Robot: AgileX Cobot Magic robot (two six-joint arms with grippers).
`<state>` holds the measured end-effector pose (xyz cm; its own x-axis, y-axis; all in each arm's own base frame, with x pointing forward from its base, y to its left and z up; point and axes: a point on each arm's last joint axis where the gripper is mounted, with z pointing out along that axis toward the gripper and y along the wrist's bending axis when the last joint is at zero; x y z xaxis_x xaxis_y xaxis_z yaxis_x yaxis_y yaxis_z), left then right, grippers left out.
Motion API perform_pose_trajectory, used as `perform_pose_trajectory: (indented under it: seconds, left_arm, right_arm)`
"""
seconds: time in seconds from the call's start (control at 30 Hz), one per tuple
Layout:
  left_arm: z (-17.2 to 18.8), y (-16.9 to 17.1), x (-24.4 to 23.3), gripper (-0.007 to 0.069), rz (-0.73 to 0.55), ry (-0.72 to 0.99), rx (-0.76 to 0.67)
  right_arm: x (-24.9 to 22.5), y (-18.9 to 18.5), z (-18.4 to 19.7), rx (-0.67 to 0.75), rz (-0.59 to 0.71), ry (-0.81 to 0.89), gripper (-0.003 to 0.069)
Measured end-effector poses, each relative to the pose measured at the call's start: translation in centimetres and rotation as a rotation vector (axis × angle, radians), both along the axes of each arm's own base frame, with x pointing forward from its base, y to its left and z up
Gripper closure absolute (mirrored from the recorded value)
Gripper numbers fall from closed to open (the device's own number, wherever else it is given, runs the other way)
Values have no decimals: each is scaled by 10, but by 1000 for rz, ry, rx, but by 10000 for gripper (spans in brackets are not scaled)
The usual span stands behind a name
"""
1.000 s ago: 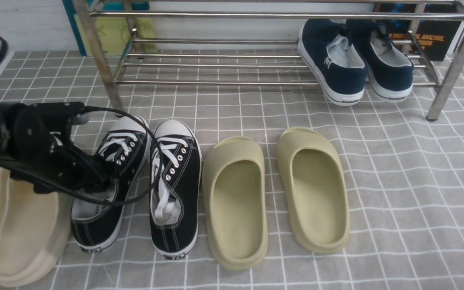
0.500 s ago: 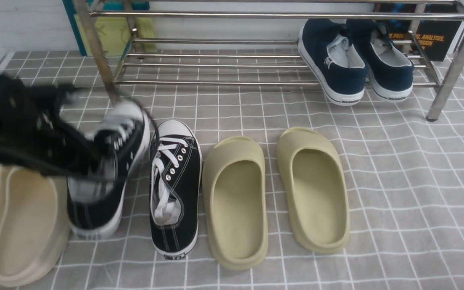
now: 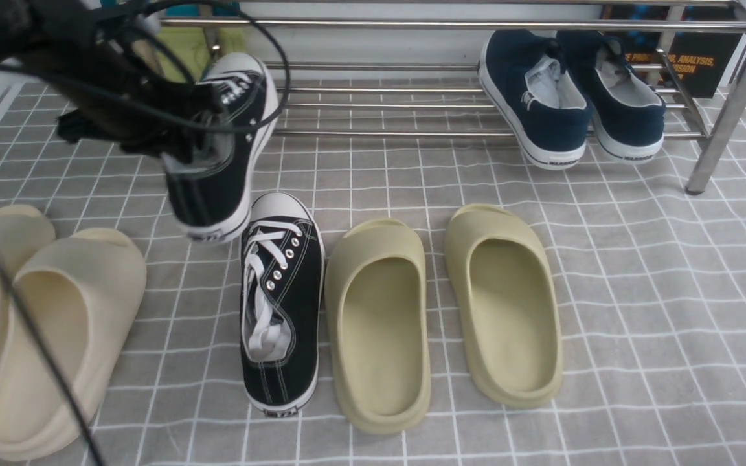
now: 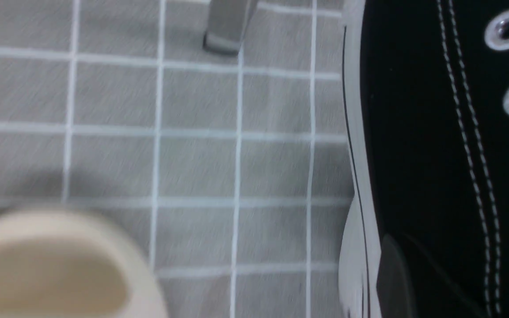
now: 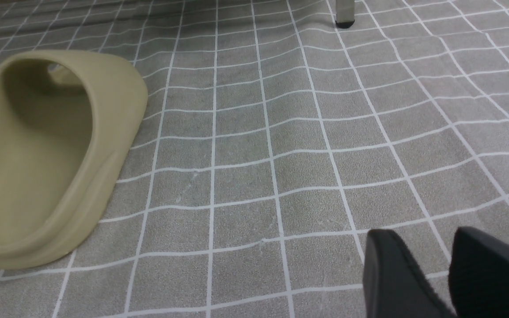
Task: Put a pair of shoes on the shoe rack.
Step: Use the left arm to put a shoe into the shoe rack
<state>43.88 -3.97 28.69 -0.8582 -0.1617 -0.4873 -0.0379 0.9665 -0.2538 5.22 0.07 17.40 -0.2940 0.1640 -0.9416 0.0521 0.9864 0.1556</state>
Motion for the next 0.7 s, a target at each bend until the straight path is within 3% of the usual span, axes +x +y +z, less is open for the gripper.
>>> perform_pose_trajectory:
  seconds: [0.23,0.53,0.7]
  left_arm:
    - [-11,-5,58,638,43,-18,-47]
    - [-15,-21,70,638,64,74,-190]
    - [-25,-31,66,638,15,147,-177]
  right_arm:
    - [0,0,0,0,0,0,422]
    - [0,0,0,0,0,0,421]
    - [0,0,0,0,0,0,421]
